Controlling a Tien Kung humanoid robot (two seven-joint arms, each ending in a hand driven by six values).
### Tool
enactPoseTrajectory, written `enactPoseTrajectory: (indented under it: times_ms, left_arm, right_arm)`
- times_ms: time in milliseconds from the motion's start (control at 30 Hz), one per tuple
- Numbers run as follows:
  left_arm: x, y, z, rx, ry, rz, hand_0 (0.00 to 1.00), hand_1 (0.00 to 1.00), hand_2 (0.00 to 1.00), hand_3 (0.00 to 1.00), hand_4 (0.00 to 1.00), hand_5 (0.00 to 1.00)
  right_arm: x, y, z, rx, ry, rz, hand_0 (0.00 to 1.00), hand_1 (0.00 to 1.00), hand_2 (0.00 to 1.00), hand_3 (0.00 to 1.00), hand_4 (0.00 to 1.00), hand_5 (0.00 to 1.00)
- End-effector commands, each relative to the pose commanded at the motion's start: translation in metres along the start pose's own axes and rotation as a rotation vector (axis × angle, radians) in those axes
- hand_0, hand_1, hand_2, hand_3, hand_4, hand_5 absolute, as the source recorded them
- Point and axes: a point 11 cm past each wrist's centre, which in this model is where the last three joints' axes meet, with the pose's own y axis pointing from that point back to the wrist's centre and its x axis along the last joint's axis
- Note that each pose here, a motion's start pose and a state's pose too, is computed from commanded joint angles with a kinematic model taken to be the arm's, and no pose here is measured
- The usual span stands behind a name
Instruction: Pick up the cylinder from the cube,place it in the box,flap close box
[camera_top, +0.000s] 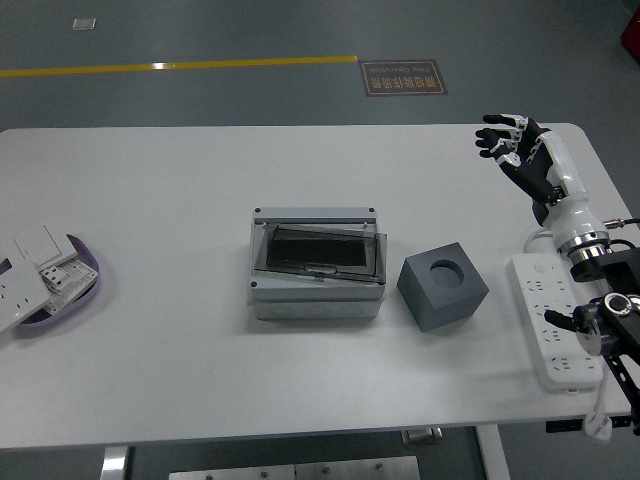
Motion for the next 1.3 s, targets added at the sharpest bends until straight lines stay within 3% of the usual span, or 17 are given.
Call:
enactPoseTrajectory:
  times_ms: [300,633,967,1300]
  left_arm:
    - [0.008,0.001,0.000,0.003,-0.009,0.013,0.594,0.630,0.621,0.639,0.702,0.222]
    - [0.018,0.001,-0.007,0.016,-0.019,0.030,0.594,0.630,0.621,0.639,0.702,0.222]
    - [0.028,0.003,-0.013,0.028,-0.028,0.047,0.594,0.630,0.621,0.639,0.703,0.221]
    - [0.026,0.003,-0.028,0.053,-0.025,0.044,0.594,0.630,0.621,0.640,0.702,0.222]
  right_arm:
    - [0.008,0.004,0.016,-0.020,-0.113,0.066,0.671,0.638,0.623,0.653,0.749,0.396]
    - [0.008,0.020,0.041,-0.065,-0.197,0.130,0.664,0.633,0.614,0.651,0.752,0.387]
    - [-0.002,0.026,0.055,-0.094,-0.219,0.136,0.656,0.614,0.600,0.643,0.763,0.361]
    - [-0.003,0.026,0.056,-0.096,-0.211,0.129,0.654,0.609,0.593,0.640,0.767,0.343]
